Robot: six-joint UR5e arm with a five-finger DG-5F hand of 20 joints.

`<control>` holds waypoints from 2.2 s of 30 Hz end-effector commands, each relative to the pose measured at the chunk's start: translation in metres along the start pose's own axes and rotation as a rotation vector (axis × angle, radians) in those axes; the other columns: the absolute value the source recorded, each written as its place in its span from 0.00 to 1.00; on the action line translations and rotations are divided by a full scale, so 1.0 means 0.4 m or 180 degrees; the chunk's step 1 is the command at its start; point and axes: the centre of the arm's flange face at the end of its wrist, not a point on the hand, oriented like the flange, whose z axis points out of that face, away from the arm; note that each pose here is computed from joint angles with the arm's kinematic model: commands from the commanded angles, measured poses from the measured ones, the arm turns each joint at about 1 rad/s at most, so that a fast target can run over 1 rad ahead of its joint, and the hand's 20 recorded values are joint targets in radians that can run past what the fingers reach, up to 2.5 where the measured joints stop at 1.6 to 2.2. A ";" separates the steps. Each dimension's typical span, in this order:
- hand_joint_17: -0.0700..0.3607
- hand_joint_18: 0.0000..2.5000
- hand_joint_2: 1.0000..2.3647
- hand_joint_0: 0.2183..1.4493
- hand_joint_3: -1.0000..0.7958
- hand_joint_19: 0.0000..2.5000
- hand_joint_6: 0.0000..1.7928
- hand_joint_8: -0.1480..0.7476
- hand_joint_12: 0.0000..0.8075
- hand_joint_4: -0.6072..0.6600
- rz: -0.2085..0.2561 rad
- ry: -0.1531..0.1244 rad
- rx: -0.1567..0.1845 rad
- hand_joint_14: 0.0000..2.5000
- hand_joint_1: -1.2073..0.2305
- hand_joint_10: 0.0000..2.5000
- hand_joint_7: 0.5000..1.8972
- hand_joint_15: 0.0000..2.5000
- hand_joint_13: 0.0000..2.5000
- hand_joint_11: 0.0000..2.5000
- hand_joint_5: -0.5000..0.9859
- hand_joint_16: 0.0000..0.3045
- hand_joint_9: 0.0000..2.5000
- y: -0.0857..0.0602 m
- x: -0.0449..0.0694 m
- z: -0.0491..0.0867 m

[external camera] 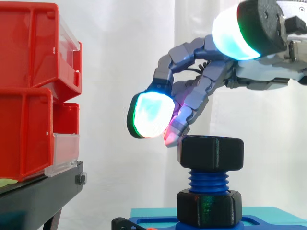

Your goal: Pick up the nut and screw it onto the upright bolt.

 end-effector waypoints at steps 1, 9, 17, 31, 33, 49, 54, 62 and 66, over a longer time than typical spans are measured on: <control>0.34 0.12 0.00 0.21 0.28 0.00 0.28 0.51 0.39 0.73 0.0024 0.0027 0.0007 0.00 0.71 0.00 0.30 0.00 0.26 0.00 0.28 0.11 0.35 -0.004 0.017 0.002; 0.33 0.12 0.00 0.21 0.28 0.00 0.28 0.51 0.38 0.70 0.0078 0.0039 0.0000 0.00 0.71 0.00 0.53 0.00 0.26 0.00 0.31 0.11 0.36 -0.004 0.020 0.002; 0.33 0.12 0.00 0.21 0.28 0.00 0.28 0.52 0.37 0.67 0.0087 0.0041 0.0011 0.00 0.71 0.00 0.66 0.00 0.27 0.00 0.33 0.10 0.37 -0.010 0.019 0.001; 0.30 0.14 0.00 0.22 0.28 0.00 0.31 0.52 0.35 0.62 0.0033 0.0086 0.0055 0.00 0.69 0.00 0.66 0.00 0.29 0.00 0.34 0.09 0.42 -0.044 0.015 -0.010; 0.30 0.15 0.00 0.23 0.28 0.00 0.32 0.51 0.34 0.62 0.0032 0.0106 0.0055 0.00 0.69 0.00 0.65 0.00 0.30 0.00 0.34 0.09 0.43 -0.051 0.015 -0.013; 0.25 0.22 0.00 0.24 0.28 0.00 0.38 0.50 0.27 0.55 -0.0148 0.0356 0.0155 0.00 0.70 0.00 0.48 0.00 0.38 0.00 0.36 0.06 0.54 -0.159 0.008 -0.062; 0.25 0.23 0.00 0.23 0.28 0.00 0.37 0.49 0.27 0.56 -0.0155 0.0359 0.0140 0.00 0.74 0.00 0.50 0.00 0.39 0.00 0.36 0.06 0.55 -0.180 0.001 -0.070; 0.28 0.20 0.00 0.22 0.28 0.00 0.28 0.51 0.30 0.61 -0.0163 0.0250 0.0039 0.00 0.78 0.00 0.68 0.00 0.36 0.00 0.35 0.07 0.52 -0.184 -0.049 -0.053; 0.29 0.19 0.00 0.21 0.28 0.00 0.28 0.51 0.32 0.65 -0.0169 0.0187 -0.0048 0.00 0.78 0.00 0.55 0.00 0.35 0.00 0.33 0.08 0.49 -0.173 -0.076 -0.040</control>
